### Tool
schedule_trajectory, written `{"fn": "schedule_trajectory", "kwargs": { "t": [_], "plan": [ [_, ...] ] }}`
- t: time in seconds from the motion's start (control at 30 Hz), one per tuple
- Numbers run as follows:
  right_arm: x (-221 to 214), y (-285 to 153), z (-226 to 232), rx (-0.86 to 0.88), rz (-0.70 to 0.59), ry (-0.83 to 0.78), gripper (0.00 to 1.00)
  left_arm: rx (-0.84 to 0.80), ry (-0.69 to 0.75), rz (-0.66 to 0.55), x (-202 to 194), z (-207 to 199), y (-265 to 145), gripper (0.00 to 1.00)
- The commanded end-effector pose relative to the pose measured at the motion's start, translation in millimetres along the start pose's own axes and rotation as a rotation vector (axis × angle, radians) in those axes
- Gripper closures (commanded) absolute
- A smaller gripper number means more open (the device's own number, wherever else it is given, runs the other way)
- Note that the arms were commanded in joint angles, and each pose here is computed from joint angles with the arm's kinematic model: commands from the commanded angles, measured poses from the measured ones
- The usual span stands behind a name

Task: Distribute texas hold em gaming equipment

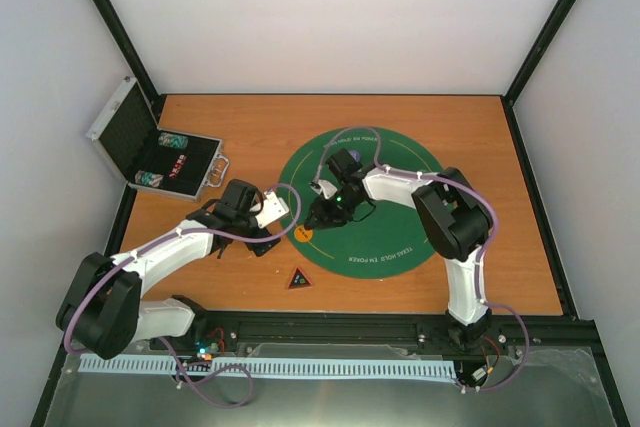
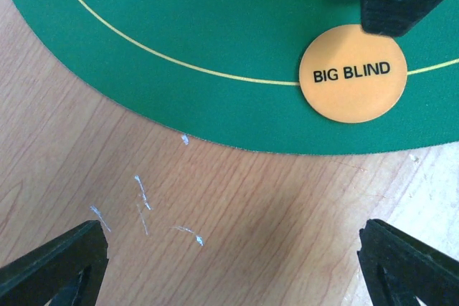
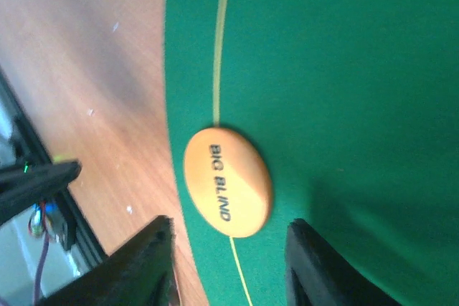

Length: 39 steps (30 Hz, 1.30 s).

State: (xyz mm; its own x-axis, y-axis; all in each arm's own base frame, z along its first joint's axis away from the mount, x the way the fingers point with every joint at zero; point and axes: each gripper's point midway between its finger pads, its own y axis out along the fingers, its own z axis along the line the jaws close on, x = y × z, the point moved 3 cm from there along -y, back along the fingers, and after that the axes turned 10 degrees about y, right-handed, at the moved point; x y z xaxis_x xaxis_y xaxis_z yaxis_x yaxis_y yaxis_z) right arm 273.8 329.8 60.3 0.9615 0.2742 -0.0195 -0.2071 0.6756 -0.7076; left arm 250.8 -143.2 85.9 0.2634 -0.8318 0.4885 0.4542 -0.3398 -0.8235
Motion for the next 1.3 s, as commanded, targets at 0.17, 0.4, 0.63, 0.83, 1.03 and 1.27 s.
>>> {"fn": "schedule_trajectory", "kwargs": {
  "t": [0.17,0.4,0.63,0.83,1.03,1.27],
  "plan": [
    [9.9,-89.3,31.2,-0.287,-0.245,-0.153,0.0,0.016,-0.003,-0.029,8.9,7.7,-2.1,0.03],
    [-12.9,-179.9,33.5,-0.534,-0.46,-0.215,0.0,0.003,0.002,-0.039,9.4,5.1,-2.3,0.03],
    [-37.8,-284.7,-48.8,-0.639,-0.669,0.046,0.0,-0.019,0.003,-0.065,13.5,1.8,-6.0,0.03],
    [-46.2,-330.2,-102.3,-0.586,-0.817,0.195,0.0,-0.032,0.005,-0.094,18.3,-0.3,-11.6,0.03],
    [-42.0,-358.5,-155.7,-0.392,-0.963,0.462,0.0,-0.037,-0.01,-0.112,23.4,0.8,-16.5,0.03],
    [-80.8,-363.0,-230.1,-0.489,-1.009,0.718,0.0,-0.057,0.002,-0.129,25.1,-2.6,-16.9,0.03]
  ]
}}
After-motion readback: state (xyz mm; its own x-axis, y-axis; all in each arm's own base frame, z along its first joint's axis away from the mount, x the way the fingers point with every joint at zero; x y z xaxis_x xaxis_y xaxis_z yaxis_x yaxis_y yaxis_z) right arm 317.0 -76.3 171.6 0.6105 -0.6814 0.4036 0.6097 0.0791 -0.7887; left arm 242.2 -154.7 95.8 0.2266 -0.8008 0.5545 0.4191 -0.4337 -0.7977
